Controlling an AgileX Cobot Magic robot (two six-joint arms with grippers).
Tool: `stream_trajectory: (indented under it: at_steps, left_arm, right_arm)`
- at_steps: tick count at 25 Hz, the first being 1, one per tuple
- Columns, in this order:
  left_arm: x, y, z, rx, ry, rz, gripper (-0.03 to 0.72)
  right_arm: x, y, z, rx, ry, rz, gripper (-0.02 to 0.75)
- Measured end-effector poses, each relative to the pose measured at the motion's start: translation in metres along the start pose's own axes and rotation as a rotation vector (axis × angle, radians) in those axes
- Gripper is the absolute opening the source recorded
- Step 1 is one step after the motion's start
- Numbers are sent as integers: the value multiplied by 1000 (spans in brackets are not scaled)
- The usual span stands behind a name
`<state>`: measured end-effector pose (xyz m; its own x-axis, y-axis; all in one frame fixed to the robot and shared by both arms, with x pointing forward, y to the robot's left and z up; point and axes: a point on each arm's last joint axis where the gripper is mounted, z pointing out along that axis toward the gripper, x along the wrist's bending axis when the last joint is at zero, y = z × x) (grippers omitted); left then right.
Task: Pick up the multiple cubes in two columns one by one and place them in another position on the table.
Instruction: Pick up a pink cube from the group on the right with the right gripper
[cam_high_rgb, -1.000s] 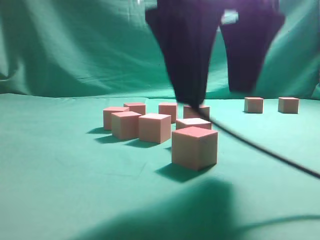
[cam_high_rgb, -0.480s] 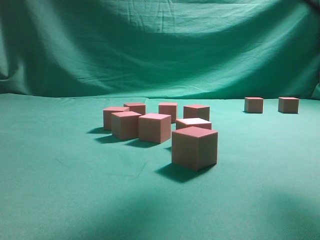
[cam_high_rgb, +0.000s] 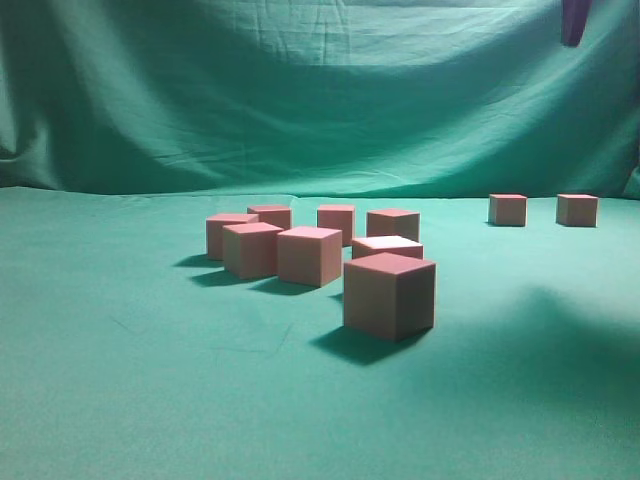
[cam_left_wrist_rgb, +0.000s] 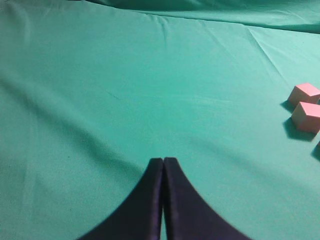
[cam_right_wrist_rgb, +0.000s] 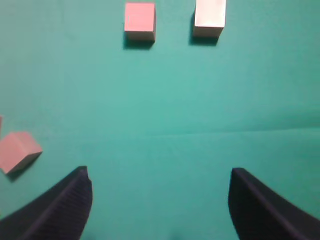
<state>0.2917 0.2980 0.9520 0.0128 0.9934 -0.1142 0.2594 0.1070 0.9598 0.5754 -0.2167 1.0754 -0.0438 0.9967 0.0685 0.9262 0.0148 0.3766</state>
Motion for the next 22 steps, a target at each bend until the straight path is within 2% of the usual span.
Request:
stream_trajectory:
  at_steps: [5,13,22]
  left_arm:
    - [0,0,0,0,0,0,0]
    - [0,0,0,0,0,0,0]
    - [0,0,0,0,0,0,0]
  right_arm:
    - [5,30,34,5,19,-96,559]
    - [17,83,109,17,21,-122,559]
    - [20,96,167,23,20,-124,559]
